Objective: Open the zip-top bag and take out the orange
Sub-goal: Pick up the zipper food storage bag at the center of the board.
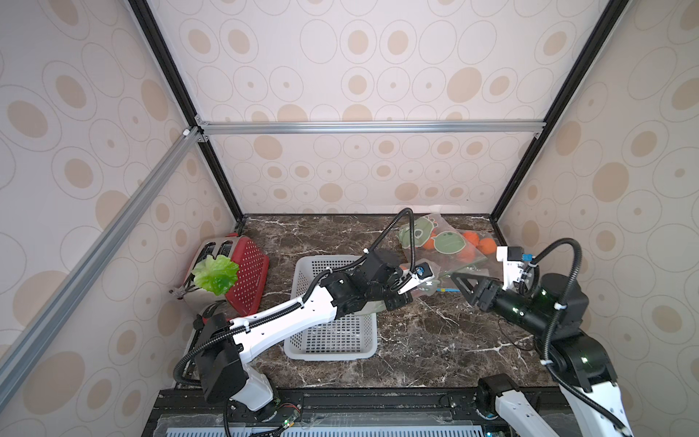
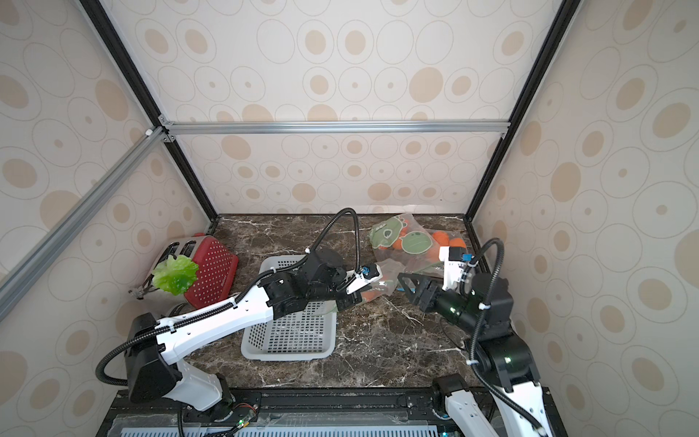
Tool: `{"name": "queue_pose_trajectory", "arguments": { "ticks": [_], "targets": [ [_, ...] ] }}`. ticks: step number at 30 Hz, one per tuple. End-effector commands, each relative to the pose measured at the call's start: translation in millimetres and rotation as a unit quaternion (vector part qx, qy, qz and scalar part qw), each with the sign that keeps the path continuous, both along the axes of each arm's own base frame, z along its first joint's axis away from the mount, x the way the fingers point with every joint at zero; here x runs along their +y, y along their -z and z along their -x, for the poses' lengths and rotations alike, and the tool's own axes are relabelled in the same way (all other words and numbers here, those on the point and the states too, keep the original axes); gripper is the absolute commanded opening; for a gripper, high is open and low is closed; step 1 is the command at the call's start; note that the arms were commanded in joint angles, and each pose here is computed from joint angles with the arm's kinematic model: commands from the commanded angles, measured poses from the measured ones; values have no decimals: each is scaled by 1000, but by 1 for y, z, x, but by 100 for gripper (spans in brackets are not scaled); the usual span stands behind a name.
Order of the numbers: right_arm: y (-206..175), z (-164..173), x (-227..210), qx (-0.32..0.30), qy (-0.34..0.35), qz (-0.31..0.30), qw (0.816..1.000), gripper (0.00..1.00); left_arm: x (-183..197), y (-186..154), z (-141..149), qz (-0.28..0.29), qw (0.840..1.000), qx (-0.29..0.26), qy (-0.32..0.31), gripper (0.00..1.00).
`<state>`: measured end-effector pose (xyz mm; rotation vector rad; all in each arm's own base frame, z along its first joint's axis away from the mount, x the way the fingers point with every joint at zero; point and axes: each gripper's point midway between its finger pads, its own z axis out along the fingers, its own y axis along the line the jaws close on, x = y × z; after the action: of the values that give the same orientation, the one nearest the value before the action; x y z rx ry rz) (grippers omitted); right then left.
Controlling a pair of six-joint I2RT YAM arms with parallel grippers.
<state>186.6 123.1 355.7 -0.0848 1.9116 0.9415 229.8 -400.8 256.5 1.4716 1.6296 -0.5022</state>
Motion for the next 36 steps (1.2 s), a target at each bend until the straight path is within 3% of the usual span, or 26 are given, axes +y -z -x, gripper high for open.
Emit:
{"name": "queue_pose_trajectory", "arguments": {
  "ticks": [1,4,7,10,15,20,22,29,36],
  "targets": [
    [34,39,-4,-48,-72,157,984,54,5,-12,22,-21,997,4,71,0],
    [45,67,-4,-121,-124,222,960,55,6,-15,34,-24,994,32,102,0],
    [63,96,3,-213,-211,290,909,57,2,-19,44,-23,989,58,131,0],
    [80,101,4,-270,-240,337,869,55,2,-16,56,-38,983,89,156,0],
    [92,93,7,-332,-257,381,824,51,3,-1,61,-67,975,118,174,0],
    [84,72,5,-360,-224,409,808,50,4,12,65,-88,969,133,186,0],
    [83,69,9,-365,-234,412,801,46,4,15,65,-93,968,133,191,0],
    [86,69,27,-356,-285,372,809,38,1,16,69,-84,966,138,203,0],
    [88,47,33,-351,-277,374,812,31,2,17,71,-84,964,140,209,0]
  ]
}}
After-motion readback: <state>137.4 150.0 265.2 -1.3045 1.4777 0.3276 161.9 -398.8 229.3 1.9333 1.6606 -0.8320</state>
